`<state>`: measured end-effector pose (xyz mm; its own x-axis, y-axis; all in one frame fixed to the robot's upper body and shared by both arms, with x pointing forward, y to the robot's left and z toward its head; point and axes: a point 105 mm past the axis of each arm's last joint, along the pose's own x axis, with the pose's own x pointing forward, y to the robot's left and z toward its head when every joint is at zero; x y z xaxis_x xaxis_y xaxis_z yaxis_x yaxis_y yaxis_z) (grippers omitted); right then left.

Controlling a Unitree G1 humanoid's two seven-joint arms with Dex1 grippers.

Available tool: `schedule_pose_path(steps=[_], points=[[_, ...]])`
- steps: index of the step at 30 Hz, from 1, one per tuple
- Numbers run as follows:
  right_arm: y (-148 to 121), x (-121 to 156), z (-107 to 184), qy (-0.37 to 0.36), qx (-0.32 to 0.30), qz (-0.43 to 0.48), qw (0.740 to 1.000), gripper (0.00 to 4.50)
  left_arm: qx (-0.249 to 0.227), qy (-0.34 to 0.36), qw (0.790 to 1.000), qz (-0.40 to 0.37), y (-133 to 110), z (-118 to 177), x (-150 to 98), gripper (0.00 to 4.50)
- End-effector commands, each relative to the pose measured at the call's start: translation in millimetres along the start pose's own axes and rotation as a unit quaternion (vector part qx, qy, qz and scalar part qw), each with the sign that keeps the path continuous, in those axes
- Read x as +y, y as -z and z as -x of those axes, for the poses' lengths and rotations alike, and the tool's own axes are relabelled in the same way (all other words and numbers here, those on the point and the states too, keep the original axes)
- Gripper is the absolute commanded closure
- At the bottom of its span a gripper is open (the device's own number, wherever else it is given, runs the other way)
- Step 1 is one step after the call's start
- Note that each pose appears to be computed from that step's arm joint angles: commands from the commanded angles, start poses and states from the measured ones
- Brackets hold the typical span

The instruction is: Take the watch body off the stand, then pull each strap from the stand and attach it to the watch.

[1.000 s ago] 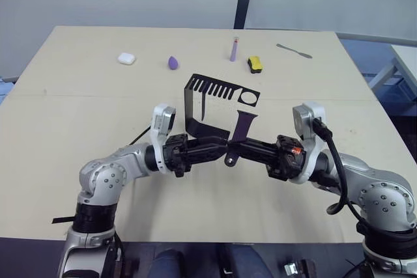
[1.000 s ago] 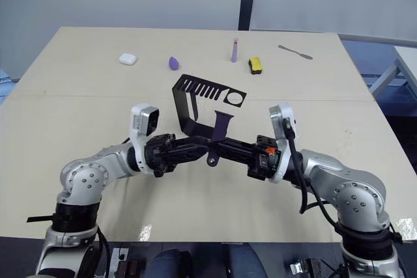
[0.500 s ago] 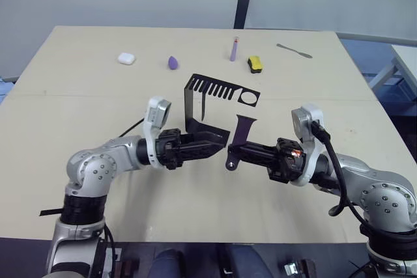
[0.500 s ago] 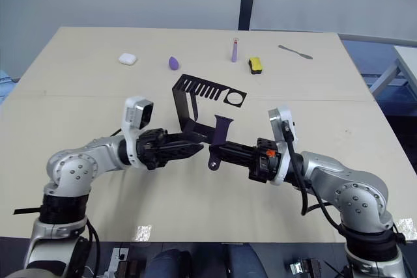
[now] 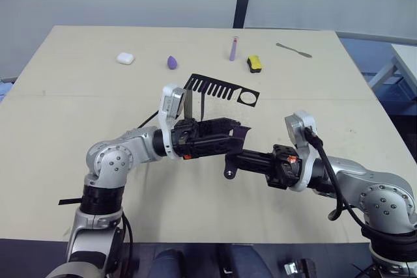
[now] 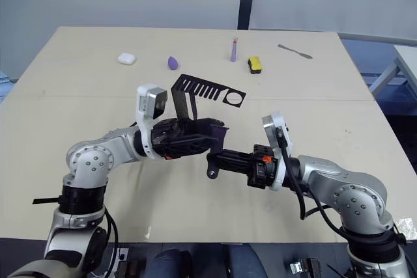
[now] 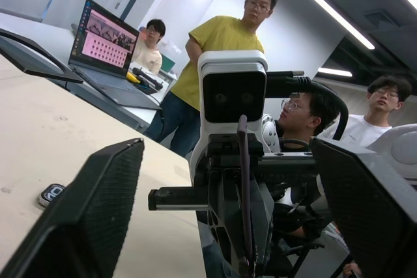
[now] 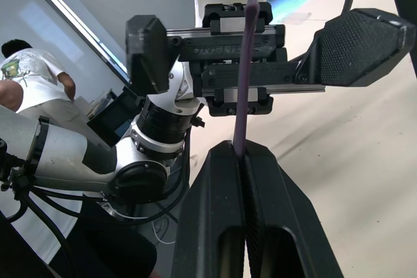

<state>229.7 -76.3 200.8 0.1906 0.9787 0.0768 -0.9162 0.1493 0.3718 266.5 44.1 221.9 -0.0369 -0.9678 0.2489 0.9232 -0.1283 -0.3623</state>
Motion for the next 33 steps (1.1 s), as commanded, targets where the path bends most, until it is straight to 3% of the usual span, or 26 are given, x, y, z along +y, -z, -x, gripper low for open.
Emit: schedule_pose_path(steps=[1,20,33], points=[[-5.0,9.9,-1.7,-0.017,-0.004,0.02,1.0,4.5,-0.002,0.011,1.0,-0.01,-4.4,-2.0,-5.1,1.79],[-4.4,8.8,-0.6,-0.012,-0.006,0.018,1.0,4.5,0.007,0.008,1.0,-0.002,6.5,-0.8,-7.4,1.79],[-4.6,7.7,-1.7,-0.012,-0.009,0.019,1.0,4.5,-0.013,0.004,1.0,0.0,1.5,-0.8,-5.4,1.79]])
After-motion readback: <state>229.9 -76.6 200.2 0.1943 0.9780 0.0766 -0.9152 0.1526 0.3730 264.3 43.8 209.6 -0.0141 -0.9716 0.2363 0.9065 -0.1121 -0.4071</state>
